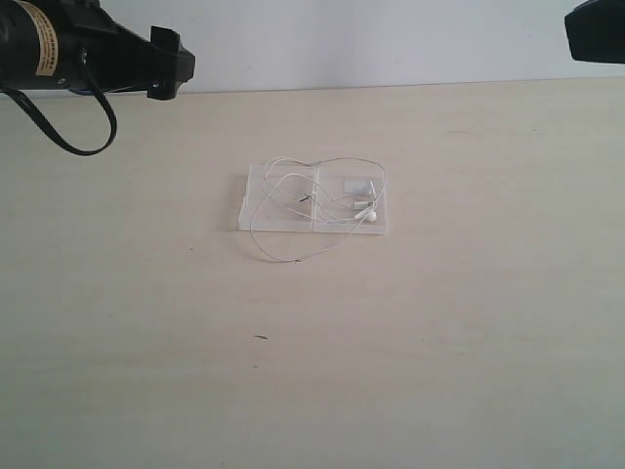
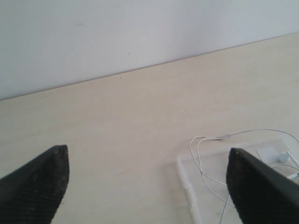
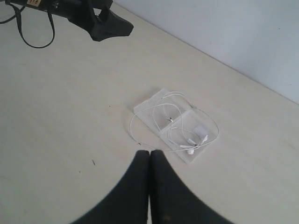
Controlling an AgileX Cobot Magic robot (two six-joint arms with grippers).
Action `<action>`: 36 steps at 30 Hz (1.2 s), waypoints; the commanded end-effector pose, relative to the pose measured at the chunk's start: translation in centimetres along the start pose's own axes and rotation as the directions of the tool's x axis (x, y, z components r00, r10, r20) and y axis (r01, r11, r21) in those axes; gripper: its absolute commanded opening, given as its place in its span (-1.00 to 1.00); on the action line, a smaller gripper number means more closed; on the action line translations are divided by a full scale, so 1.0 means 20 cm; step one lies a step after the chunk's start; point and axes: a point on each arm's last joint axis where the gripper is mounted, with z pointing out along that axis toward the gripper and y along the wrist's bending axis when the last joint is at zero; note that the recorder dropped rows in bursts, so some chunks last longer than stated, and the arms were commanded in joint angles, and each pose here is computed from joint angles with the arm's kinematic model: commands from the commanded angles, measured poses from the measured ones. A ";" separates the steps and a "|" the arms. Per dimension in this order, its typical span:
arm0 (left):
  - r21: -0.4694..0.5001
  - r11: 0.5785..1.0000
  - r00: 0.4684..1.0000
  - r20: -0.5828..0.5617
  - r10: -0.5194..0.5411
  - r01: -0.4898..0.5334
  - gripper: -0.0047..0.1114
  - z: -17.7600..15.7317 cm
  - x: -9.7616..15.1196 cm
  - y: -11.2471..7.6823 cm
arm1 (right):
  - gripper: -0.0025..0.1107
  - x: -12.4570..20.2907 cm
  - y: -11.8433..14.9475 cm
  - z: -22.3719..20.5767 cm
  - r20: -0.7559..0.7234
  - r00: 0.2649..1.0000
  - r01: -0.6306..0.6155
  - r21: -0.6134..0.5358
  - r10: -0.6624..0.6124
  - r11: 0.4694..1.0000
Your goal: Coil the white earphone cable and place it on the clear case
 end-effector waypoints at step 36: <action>-0.003 1.000 1.000 0.011 -0.015 0.015 0.58 -0.01 -0.02 0.01 | -0.96 0.93 -0.04 -0.13 0.577 0.782 -0.589 0.560 0.235 0.583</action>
